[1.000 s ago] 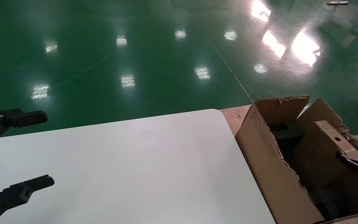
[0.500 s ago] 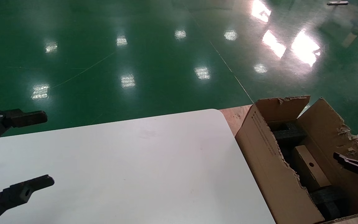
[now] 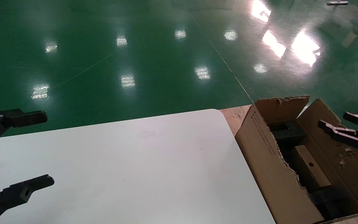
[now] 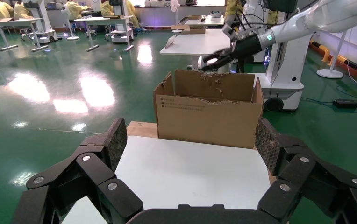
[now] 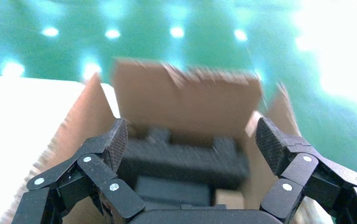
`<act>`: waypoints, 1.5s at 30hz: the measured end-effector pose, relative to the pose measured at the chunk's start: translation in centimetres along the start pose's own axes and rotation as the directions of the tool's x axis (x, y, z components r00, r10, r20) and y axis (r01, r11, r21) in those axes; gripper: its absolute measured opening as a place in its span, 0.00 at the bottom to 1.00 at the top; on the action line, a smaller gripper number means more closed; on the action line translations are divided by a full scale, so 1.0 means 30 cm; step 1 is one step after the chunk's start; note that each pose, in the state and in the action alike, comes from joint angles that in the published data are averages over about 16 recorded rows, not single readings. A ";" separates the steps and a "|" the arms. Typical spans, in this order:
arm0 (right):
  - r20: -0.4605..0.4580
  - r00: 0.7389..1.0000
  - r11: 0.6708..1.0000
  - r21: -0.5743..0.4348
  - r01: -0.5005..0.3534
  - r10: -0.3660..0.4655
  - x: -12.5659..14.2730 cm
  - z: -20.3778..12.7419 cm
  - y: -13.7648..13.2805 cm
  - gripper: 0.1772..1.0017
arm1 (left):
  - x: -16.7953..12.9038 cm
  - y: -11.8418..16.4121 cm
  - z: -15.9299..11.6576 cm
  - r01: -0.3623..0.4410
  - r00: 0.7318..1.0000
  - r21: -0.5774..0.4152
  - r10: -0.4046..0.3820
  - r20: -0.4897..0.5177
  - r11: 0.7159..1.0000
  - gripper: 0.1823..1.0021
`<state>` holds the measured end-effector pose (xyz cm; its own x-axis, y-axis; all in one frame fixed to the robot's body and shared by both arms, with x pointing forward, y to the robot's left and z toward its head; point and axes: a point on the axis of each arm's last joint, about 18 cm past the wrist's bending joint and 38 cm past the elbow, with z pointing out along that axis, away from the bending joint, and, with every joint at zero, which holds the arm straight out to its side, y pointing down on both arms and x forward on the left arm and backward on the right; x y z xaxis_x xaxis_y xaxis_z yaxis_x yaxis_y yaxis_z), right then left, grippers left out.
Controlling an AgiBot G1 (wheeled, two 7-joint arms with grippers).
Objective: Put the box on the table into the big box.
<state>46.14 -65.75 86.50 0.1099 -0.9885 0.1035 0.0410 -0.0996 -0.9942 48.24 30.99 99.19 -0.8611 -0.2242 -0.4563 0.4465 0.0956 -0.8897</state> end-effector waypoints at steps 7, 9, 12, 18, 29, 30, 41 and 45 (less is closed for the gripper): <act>0.160 0.979 0.980 0.176 0.094 -0.123 -0.078 0.063 -0.213 1.00 | 0.000 0.000 0.000 0.000 1.000 0.000 0.000 0.000 1.000 1.00; 0.200 0.965 0.966 0.229 0.120 -0.168 -0.106 0.074 -0.275 1.00 | 0.000 0.000 0.000 0.000 1.000 0.000 0.000 0.000 1.000 1.00; 0.244 0.944 0.945 0.290 0.150 -0.224 -0.143 0.080 -0.348 1.00 | 0.000 0.000 0.000 0.000 1.000 0.000 0.000 0.000 1.000 1.00; 0.297 0.907 0.914 0.365 0.179 -0.297 -0.200 0.084 -0.432 1.00 | 0.000 0.000 0.000 0.000 1.000 0.000 0.000 0.001 1.000 1.00; 0.425 0.860 0.919 0.378 0.116 -0.284 -0.318 0.151 -0.448 1.00 | 0.000 0.000 0.000 0.000 1.000 0.000 0.000 0.001 1.000 1.00; 0.442 0.852 0.920 0.378 0.107 -0.281 -0.335 0.159 -0.449 1.00 | 0.000 0.000 0.000 0.000 1.000 0.000 0.000 0.001 1.000 1.00; 0.619 0.738 0.929 0.370 0.028 -0.269 -0.533 0.235 -0.466 1.00 | 0.000 0.000 0.000 0.000 1.000 0.000 0.000 0.001 1.000 1.00; 0.671 0.690 0.931 0.366 0.011 -0.272 -0.604 0.251 -0.474 1.00 | 0.000 0.000 0.000 0.000 1.000 0.000 0.000 0.001 1.000 1.00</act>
<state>51.05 -45.58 98.98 0.7311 -0.5786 0.3614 0.4024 -0.0619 -0.9133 48.25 31.00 99.19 -0.8611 -0.2250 -0.4560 0.4463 0.0953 -0.8898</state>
